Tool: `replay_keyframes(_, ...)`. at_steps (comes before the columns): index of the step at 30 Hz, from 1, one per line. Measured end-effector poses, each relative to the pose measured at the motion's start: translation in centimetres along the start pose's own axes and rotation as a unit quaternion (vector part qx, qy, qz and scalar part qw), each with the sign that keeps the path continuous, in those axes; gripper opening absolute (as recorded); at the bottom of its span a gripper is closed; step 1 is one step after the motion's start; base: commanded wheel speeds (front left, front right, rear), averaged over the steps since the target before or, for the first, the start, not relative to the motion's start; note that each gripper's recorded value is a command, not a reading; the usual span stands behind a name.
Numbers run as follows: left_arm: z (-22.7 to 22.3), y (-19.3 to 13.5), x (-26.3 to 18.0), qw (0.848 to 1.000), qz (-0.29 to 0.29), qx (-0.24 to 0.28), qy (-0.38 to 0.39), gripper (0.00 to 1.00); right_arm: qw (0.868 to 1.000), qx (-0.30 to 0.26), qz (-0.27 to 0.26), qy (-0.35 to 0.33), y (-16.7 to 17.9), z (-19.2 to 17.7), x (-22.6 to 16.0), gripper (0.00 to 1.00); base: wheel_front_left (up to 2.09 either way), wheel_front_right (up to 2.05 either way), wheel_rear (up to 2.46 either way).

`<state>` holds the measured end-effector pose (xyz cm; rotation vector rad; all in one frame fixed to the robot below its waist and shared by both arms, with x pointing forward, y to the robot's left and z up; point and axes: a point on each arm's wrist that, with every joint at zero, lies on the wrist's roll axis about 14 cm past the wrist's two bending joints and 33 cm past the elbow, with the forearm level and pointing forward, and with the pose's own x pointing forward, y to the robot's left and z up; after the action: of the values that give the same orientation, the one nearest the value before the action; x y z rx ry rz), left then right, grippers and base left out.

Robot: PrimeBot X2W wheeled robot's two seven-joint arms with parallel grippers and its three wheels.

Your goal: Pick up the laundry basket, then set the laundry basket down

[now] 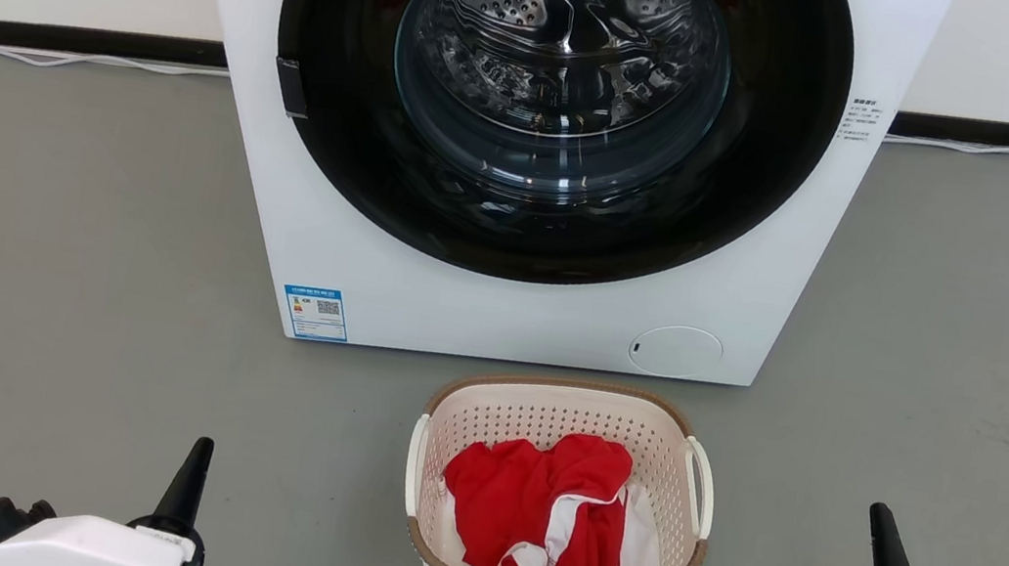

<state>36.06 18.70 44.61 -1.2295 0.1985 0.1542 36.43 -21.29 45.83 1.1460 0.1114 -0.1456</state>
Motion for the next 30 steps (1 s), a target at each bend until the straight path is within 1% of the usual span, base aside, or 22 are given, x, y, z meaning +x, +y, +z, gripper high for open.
replay_keyframes(15, 0.3, -1.0, 0.2, 0.997, -0.026, -0.077, 0.004, 0.0, 0.996, 0.094, 0.011, 0.001, 0.7, 0.1, 0.2, 0.0, 0.0, 0.0, 0.0)
replay_keyframes(22, 0.8, -2.0, 0.5, 0.993, -0.045, -0.11, 0.003, 0.0, 0.991, 0.136, 0.017, 0.003, 0.9, 0.1, 0.2, 0.0, 0.0, 0.0, 0.0)
replay_keyframes(23, 0.7, -2.1, 0.5, 0.992, -0.047, -0.118, 0.005, 0.0, 0.989, 0.149, 0.018, 0.002, 1.0, 0.2, 0.3, 0.0, 0.0, 0.0, 0.0)
replay_keyframes(30, 1.0, -2.6, 0.5, 0.987, -0.062, -0.151, 0.005, 0.0, 0.982, 0.189, 0.027, 0.006, 1.4, 0.2, 0.3, 0.0, 0.0, 0.0, 0.0)
